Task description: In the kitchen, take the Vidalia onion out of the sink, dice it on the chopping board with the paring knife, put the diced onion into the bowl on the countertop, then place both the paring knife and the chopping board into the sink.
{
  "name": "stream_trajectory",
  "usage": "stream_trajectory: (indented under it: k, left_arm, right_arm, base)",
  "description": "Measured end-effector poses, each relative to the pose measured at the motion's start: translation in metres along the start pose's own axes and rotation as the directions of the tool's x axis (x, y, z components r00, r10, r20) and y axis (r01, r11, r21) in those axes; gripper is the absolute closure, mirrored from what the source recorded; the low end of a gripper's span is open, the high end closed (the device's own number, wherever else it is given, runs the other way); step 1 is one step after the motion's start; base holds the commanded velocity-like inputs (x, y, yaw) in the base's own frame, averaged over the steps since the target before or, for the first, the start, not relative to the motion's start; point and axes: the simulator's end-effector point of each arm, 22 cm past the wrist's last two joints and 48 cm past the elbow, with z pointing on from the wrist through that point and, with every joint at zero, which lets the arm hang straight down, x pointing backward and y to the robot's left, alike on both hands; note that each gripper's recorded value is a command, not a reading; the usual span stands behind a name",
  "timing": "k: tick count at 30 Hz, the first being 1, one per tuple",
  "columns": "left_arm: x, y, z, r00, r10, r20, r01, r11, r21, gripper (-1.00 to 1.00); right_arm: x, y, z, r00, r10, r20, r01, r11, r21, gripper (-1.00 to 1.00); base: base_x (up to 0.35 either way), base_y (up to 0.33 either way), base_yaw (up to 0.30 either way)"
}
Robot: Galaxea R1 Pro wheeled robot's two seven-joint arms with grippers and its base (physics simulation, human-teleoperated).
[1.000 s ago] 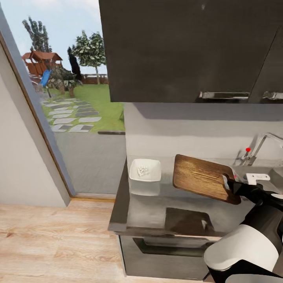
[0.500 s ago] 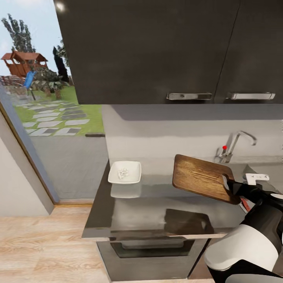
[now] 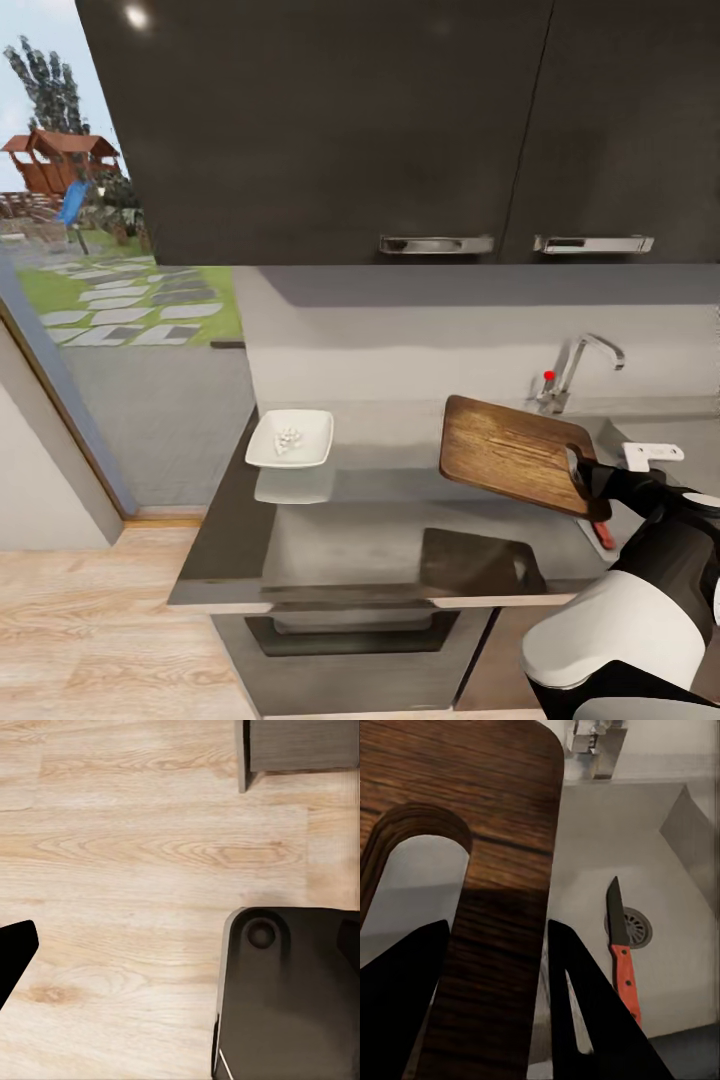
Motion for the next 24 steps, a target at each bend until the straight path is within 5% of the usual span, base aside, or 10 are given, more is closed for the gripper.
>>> stream_trajectory:
  k: [14, 24]
  left_arm:
    - [0.0, 0.0, 0.0, 1.0, 0.0, 0.0, 0.0, 1.0, -0.001, -1.0]
    - [0.0, 0.0, 0.0, 1.0, 0.0, 0.0, 0.0, 1.0, -0.001, -1.0]
  right_arm:
    - [0.003, 0.004, 0.003, 1.0, 0.002, -0.008, -0.002, 1.0, -0.007, 1.0]
    - [0.01, -0.008, 0.009, 1.0, 0.007, -0.025, -0.006, 0.998, 0.063, 1.0]
  base:
    - [0.0, -0.212, 0.0]
    - [0.0, -0.212, 0.0]
